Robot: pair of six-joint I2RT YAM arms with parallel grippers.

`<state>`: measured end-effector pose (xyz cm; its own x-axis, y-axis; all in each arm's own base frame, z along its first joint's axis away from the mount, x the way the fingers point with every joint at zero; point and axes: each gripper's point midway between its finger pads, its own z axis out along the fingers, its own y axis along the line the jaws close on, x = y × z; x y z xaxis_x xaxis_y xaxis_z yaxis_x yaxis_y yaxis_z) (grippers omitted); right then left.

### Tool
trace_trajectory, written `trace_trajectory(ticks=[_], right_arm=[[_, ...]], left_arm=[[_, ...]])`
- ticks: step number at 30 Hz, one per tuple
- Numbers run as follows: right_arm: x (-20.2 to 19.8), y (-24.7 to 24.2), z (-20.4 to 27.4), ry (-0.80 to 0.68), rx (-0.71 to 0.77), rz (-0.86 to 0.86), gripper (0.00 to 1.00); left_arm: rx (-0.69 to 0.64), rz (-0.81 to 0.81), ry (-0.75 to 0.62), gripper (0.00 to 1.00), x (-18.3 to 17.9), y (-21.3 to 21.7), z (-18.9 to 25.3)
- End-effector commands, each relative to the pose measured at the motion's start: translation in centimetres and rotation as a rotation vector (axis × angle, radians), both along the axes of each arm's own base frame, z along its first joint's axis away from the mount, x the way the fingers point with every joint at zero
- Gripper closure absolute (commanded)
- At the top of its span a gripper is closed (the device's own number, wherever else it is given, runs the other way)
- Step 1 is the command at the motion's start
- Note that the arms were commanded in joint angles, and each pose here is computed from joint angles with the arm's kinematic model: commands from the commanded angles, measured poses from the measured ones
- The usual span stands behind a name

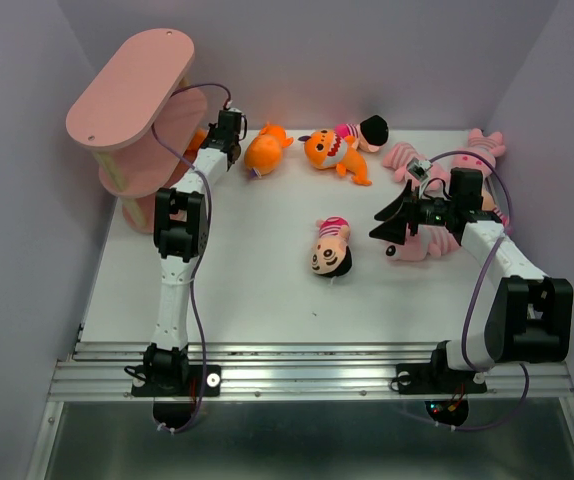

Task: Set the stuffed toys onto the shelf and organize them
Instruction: Place the stuffed toy onto shelf

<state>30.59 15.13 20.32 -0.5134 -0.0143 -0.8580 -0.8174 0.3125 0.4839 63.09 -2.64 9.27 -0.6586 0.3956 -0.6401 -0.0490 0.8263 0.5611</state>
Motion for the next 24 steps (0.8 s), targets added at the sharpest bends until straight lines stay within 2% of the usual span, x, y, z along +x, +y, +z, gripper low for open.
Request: trace_trajectory(ticks=[1,11,12,15,18,24], right_arm=[[0.48,-0.08,1.85,-0.063,0.01,0.016,0.0],[0.45,-0.08,1.88,-0.064,0.009,0.015,0.0],[0.43,-0.08,1.89,-0.064,0.01,0.016,0.0],[0.41,-0.07,1.93,-0.066,0.01,0.016,0.0],[0.43,-0.08,2.04,-0.07,0.01,0.016,0.0],[0.34,-0.06,2.14,-0.072,0.011,0.019,0.0]], left_arm=[[0.038,-0.003,-0.056,1.0,0.63,0.59,2.53],[0.044,0.013,-0.055,0.99,0.36,0.51,2.22],[0.042,0.018,-0.057,0.97,0.3,0.47,2.17],[0.049,0.036,-0.064,0.79,0.11,0.42,2.35],[0.058,0.046,-0.068,0.67,-0.03,0.3,2.44],[0.066,0.049,-0.074,0.53,-0.31,-0.25,2.64]])
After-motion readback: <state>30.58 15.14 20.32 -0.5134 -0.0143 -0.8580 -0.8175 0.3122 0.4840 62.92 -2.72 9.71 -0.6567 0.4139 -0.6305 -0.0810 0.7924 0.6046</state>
